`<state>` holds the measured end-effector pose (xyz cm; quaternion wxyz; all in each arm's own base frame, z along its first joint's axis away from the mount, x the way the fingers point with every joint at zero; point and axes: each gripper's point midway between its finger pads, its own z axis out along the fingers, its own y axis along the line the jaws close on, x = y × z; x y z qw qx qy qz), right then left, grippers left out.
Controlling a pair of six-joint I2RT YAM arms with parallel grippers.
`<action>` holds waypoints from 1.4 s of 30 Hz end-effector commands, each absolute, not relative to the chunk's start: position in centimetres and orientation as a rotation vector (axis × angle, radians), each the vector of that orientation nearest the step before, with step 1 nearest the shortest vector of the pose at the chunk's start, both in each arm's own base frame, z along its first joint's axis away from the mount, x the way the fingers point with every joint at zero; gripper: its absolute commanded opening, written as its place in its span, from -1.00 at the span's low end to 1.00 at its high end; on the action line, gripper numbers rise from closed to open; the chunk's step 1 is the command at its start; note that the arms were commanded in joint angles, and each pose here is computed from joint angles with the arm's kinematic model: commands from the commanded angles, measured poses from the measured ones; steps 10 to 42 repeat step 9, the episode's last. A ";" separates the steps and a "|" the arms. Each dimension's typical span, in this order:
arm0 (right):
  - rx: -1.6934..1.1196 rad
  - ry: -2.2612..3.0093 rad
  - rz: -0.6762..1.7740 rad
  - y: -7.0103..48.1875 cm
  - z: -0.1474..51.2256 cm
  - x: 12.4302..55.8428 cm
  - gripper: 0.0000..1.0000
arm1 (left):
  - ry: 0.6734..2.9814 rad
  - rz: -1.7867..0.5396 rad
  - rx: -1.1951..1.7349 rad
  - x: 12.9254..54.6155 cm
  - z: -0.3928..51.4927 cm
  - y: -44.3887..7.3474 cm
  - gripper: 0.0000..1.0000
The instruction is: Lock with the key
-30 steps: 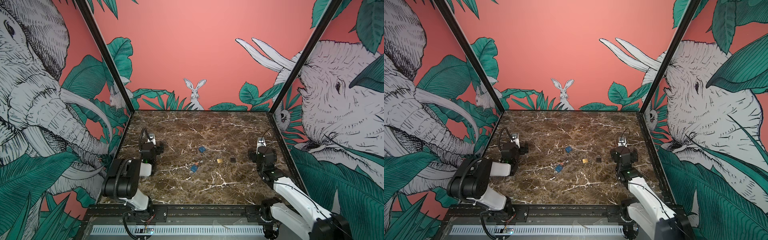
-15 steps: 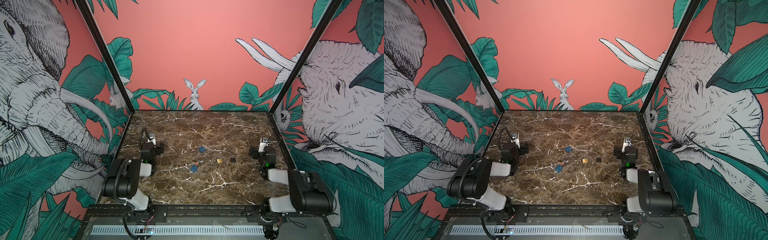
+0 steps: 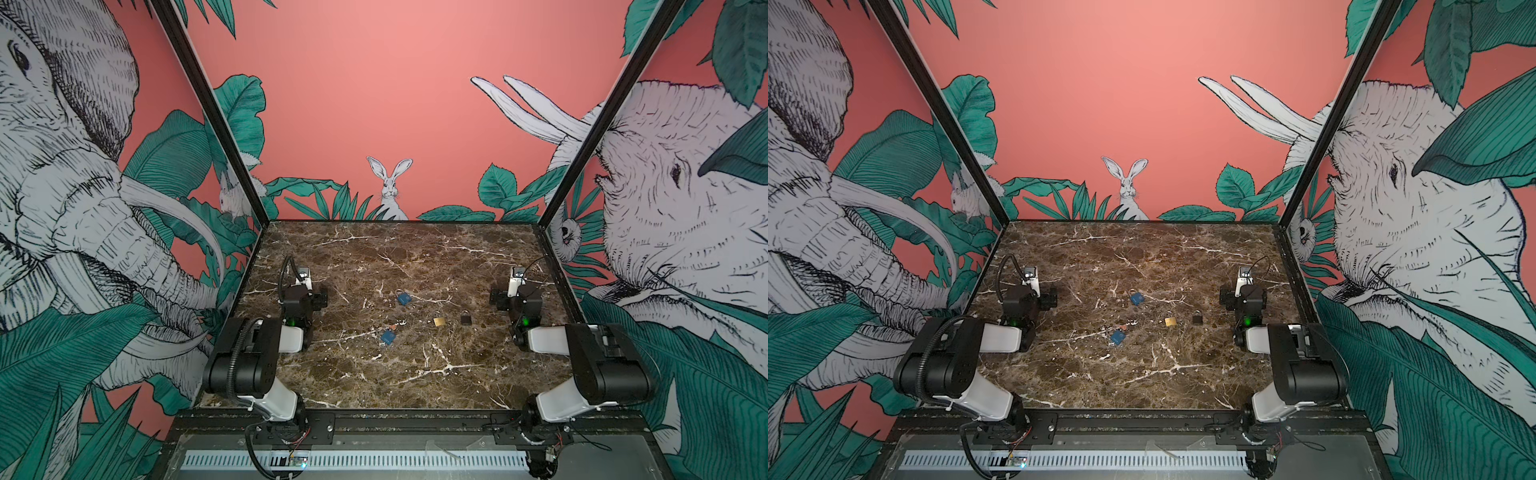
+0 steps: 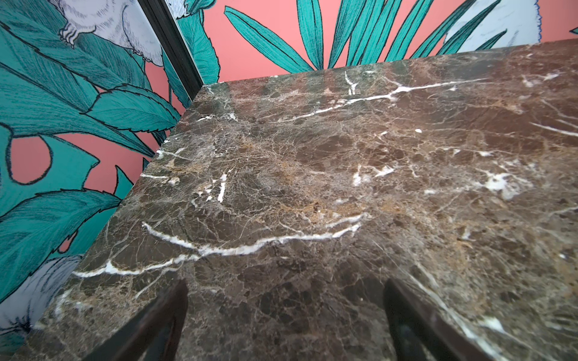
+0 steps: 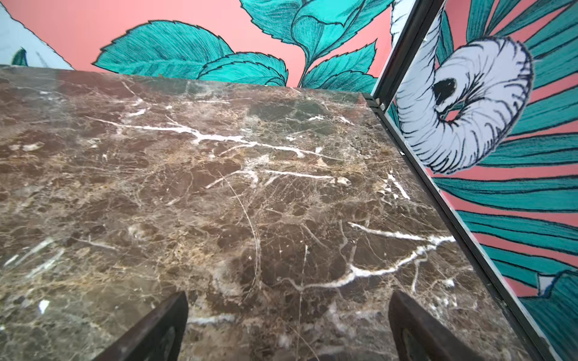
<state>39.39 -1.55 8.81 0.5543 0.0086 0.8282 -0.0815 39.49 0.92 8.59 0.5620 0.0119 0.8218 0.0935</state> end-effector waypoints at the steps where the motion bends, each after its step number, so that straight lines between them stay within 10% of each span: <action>1: 0.037 1.941 -0.231 -2.1 9.4 39.5 0.96 | 1.913 0.220 0.034 39.9 9.7 0.8 0.96; 42: 0.035 1.941 -0.230 -2.1 9.4 39.5 0.96 | 1.911 0.203 0.053 40.0 9.7 0.4 0.96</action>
